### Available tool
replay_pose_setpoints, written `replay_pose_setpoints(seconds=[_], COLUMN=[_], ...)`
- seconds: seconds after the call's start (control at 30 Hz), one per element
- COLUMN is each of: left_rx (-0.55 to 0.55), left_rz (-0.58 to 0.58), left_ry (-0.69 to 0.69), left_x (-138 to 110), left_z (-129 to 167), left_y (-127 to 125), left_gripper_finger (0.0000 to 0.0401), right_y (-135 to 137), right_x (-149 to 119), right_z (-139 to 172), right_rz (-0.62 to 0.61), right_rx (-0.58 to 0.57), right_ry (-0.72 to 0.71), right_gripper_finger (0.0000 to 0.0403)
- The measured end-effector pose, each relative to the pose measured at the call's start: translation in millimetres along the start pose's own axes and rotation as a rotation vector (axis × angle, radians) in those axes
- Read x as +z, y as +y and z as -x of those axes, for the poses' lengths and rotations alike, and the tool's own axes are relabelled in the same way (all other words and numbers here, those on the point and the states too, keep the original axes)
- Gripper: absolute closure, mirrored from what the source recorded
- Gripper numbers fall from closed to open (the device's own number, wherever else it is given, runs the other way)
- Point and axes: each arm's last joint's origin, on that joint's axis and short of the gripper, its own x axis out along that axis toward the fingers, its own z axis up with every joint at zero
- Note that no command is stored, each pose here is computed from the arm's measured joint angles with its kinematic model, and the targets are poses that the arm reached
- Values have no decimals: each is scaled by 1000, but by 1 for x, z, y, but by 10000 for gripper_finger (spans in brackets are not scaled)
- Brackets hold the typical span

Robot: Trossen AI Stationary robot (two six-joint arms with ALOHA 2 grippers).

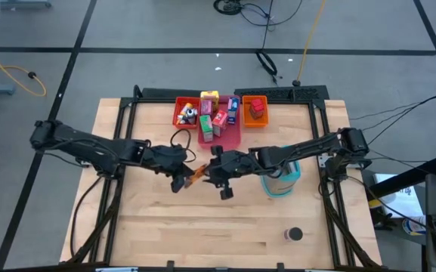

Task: Pick & Place Kitchen Items
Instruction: Put the orange seasoning pack into the orange bin

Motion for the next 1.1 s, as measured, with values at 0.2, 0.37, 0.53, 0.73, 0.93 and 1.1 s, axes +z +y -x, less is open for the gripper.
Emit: replay_pose_setpoints(seconds=[0.2,0.37,0.53,0.73,0.93,1.1], left_rx=[8,-4,-12,-38,-40,-43], left_rz=[-39,-67,-76,-96,-107,-119], left_ry=[-2,-6,34,22,21,16], left_x=[0,0,-5,-5,-5,-5], left_z=[-5,-12,-16,-17,-17,-17], left_y=[0,-1,-3,-8,-8,-9], left_gripper_finger=[401,401,401,401,401,401], right_y=[3,2,-4,-2,1,2], right_x=[-6,-9,-8,-10,-17,-23], right_z=[-16,-23,-22,-22,-24,-25], right_rz=[13,18,37,45,45,34], right_rx=[20,8,-86,-30,10,13], right_ry=[-21,-30,-17,-15,-15,-4], right_gripper_finger=[264,264,264,264,264,264])
